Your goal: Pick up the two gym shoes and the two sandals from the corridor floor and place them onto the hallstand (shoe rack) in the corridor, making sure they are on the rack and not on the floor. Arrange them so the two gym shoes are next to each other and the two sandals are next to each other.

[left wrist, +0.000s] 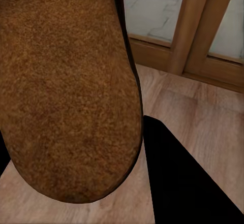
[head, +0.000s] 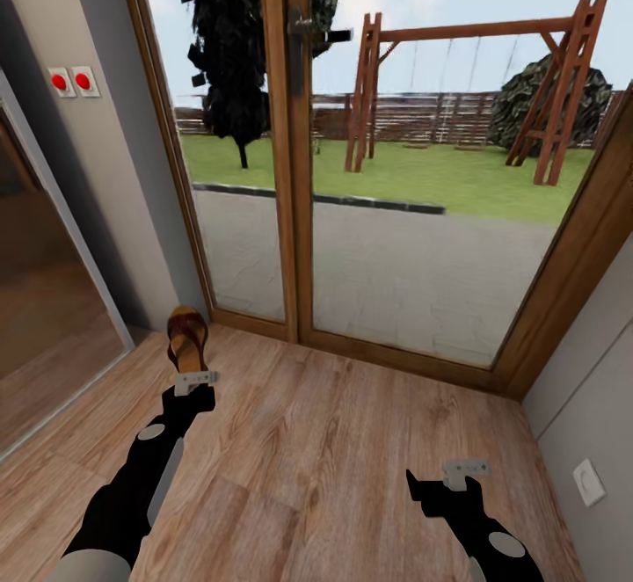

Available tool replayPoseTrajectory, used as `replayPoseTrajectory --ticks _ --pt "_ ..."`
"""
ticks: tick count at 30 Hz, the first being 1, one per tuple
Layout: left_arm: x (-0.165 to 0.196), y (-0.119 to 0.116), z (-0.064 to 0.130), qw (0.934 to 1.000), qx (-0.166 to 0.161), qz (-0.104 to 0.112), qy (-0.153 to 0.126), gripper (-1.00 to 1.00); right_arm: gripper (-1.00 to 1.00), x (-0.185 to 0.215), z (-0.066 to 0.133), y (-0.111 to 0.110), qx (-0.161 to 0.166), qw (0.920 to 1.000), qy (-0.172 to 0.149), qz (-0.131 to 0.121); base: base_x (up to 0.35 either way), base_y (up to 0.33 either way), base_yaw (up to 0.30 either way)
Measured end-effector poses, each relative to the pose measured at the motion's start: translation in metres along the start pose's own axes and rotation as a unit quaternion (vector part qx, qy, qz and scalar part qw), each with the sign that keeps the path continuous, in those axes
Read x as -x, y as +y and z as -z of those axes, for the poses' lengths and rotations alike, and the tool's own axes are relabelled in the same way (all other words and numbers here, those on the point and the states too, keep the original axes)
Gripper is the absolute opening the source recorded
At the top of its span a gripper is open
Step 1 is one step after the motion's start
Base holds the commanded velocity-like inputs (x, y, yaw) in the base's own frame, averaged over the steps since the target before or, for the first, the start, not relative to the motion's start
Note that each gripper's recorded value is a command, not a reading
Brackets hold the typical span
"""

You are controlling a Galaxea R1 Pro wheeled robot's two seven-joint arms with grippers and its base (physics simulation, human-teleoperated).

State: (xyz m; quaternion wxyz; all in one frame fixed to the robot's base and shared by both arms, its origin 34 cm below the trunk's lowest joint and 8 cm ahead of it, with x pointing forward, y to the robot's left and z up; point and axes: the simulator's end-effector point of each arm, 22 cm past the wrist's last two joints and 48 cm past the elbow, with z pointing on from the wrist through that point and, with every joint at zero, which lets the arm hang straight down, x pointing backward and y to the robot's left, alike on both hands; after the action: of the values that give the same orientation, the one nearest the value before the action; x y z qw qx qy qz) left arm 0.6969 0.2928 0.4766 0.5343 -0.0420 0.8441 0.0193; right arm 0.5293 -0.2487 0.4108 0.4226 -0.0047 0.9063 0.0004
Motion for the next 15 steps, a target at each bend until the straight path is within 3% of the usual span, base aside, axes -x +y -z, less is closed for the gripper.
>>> replayPoseTrajectory --ticks 15 --pt "0.0105 -0.0001 0.0041 1.0000 0.000 0.000 -0.009 -1.00 1.00 0.0077 0.0037 -0.0002 0.000 1.0000 -0.009 0.000 0.003 0.000 0.000"
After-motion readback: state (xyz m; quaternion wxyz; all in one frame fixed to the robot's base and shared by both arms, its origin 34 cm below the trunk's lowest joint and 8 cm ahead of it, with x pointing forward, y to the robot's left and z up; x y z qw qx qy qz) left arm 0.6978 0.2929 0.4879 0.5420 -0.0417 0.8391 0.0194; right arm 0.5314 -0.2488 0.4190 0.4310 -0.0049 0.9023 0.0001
